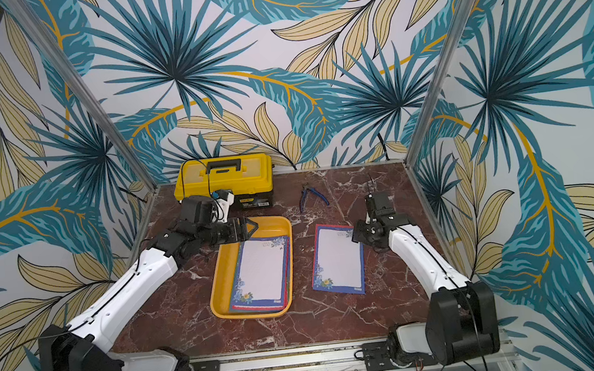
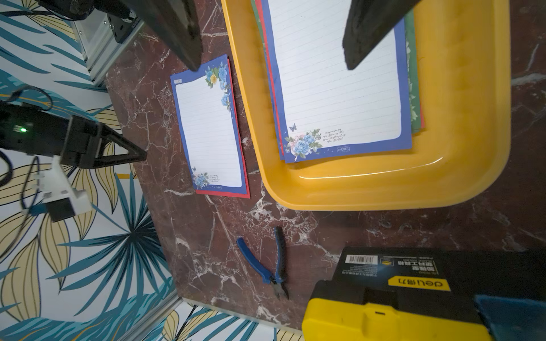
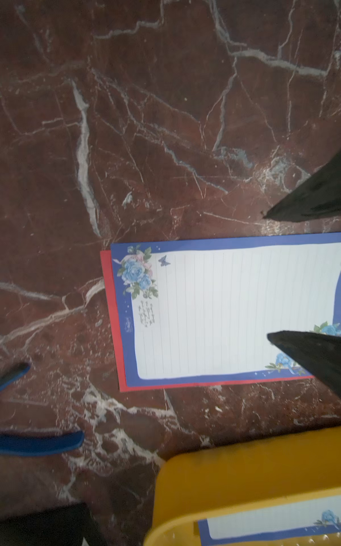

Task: Take out the stationery paper from the storage box
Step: Place the stationery paper at the center of the board.

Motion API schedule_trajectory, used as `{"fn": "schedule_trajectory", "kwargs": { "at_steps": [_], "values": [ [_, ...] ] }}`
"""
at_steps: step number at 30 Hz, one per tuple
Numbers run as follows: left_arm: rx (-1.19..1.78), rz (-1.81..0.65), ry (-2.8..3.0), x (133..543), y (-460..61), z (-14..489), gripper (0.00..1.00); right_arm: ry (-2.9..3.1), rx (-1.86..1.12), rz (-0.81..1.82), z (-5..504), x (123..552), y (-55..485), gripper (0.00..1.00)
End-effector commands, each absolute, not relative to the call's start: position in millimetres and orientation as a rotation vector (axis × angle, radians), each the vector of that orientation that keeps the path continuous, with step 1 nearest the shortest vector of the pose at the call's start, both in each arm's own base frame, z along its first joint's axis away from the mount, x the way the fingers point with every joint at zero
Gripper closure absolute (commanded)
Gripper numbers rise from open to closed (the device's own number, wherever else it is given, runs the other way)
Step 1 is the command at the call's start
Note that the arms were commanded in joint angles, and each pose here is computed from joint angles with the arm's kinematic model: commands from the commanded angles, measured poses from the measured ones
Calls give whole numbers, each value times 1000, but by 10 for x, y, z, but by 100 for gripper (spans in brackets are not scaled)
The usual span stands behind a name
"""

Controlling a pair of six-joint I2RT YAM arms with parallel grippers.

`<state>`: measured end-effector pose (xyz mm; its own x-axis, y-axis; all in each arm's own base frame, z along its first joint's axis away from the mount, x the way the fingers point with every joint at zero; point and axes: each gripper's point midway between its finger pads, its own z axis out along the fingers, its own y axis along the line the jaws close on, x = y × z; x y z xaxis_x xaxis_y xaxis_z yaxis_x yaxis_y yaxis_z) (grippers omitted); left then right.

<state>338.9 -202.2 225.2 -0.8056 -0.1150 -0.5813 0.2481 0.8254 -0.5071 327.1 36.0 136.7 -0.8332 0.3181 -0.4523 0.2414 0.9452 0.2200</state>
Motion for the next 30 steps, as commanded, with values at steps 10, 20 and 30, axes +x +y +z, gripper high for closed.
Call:
{"fn": "schedule_trajectory", "kwargs": {
  "at_steps": [10, 20, 30],
  "values": [
    [85, -558, 2597, 3293, -1767, 1609, 27, 2519, 66, 363, 1792, 3174, 1188, 48],
    [102, -466, 2698, 3256, -1693, 1201, 29, 2515, -89, 522, 1755, 3104, 1864, 49],
    [99, -405, 2772, 3309, -1666, 921, 32, 2530, -186, 611, 1716, 3037, 2325, 48]
  ]
}}
